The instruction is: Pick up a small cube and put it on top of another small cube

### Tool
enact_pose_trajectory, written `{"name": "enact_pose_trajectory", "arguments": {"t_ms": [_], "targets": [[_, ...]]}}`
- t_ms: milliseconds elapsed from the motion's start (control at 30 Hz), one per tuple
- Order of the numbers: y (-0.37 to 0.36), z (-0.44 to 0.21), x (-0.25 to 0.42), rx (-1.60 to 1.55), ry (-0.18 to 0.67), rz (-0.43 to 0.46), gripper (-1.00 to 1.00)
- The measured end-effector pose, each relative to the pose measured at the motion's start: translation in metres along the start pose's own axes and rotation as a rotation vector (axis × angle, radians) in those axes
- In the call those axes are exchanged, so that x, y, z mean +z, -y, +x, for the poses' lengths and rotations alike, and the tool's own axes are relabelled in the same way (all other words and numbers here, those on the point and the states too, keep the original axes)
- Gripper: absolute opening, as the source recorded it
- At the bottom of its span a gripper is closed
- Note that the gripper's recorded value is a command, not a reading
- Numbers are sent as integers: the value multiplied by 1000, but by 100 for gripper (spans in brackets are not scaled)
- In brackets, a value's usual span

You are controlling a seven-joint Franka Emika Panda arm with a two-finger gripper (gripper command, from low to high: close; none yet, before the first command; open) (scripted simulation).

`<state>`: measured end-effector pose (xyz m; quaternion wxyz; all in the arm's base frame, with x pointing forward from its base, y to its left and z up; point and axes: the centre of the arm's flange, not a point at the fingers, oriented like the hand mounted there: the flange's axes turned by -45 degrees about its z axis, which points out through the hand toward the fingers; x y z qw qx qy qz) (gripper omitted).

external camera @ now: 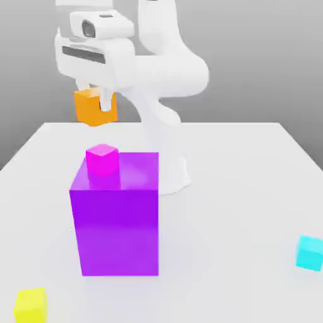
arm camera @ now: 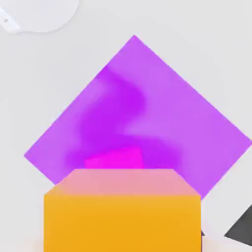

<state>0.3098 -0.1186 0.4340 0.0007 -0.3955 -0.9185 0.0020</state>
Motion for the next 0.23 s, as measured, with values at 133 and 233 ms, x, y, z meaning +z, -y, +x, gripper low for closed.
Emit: {"name": "enact_pose_trajectory", "arguments": {"t_ms": [133, 233], "targets": [[1, 2, 26, -3, 1, 1, 100], [1, 2, 26, -3, 1, 1, 100]]}}
